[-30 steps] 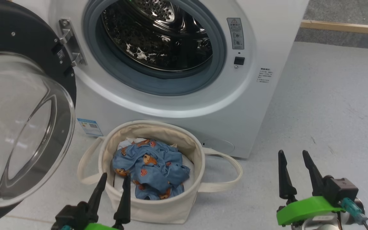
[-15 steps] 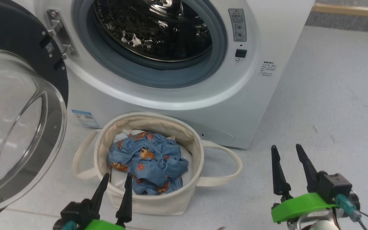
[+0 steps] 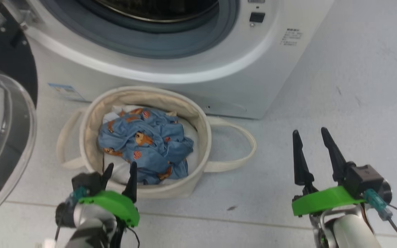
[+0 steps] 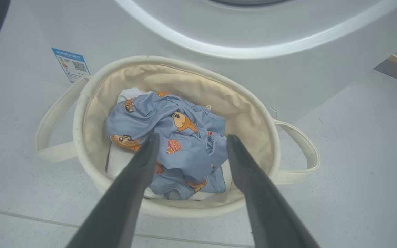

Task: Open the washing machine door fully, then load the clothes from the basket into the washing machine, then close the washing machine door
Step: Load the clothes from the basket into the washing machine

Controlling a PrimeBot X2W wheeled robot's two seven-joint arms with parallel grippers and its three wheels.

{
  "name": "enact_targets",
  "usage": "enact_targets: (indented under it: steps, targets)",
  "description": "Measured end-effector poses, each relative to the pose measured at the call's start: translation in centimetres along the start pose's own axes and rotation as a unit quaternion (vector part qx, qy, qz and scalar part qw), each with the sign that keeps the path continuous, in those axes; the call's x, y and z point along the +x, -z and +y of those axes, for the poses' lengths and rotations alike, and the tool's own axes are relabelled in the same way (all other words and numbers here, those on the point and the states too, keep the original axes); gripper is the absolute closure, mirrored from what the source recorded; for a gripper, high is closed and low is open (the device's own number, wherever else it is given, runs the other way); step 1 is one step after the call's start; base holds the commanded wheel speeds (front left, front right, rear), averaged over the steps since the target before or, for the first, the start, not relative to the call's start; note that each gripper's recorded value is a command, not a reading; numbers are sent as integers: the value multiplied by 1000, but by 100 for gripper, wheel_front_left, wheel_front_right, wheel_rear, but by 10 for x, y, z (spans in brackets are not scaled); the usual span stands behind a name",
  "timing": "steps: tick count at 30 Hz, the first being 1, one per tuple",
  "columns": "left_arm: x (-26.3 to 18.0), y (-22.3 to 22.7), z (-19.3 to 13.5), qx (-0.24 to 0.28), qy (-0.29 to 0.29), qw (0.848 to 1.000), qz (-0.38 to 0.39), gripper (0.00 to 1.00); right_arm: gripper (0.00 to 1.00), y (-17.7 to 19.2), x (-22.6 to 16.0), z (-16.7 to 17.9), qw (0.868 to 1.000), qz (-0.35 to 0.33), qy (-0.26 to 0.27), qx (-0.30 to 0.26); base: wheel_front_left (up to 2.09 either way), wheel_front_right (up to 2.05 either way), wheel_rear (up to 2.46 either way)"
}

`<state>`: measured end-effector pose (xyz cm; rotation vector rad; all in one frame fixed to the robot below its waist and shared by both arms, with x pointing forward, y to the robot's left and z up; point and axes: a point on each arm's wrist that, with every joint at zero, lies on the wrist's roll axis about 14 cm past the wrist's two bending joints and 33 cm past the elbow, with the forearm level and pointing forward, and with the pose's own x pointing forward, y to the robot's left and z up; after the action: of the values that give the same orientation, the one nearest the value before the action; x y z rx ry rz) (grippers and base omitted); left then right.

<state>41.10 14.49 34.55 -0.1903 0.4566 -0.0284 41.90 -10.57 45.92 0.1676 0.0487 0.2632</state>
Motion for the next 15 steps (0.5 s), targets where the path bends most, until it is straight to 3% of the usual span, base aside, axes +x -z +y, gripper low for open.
enact_targets:
  steps: [6,15]
  targets:
    - [52,36,0,-34,-6,993,112,0,0,25,19,-18,1000,25,14,-6,0,0,0]
    - [98,72,-15,-68,0,976,206,0,0,55,33,-41,998,54,35,-5,0,0,0]
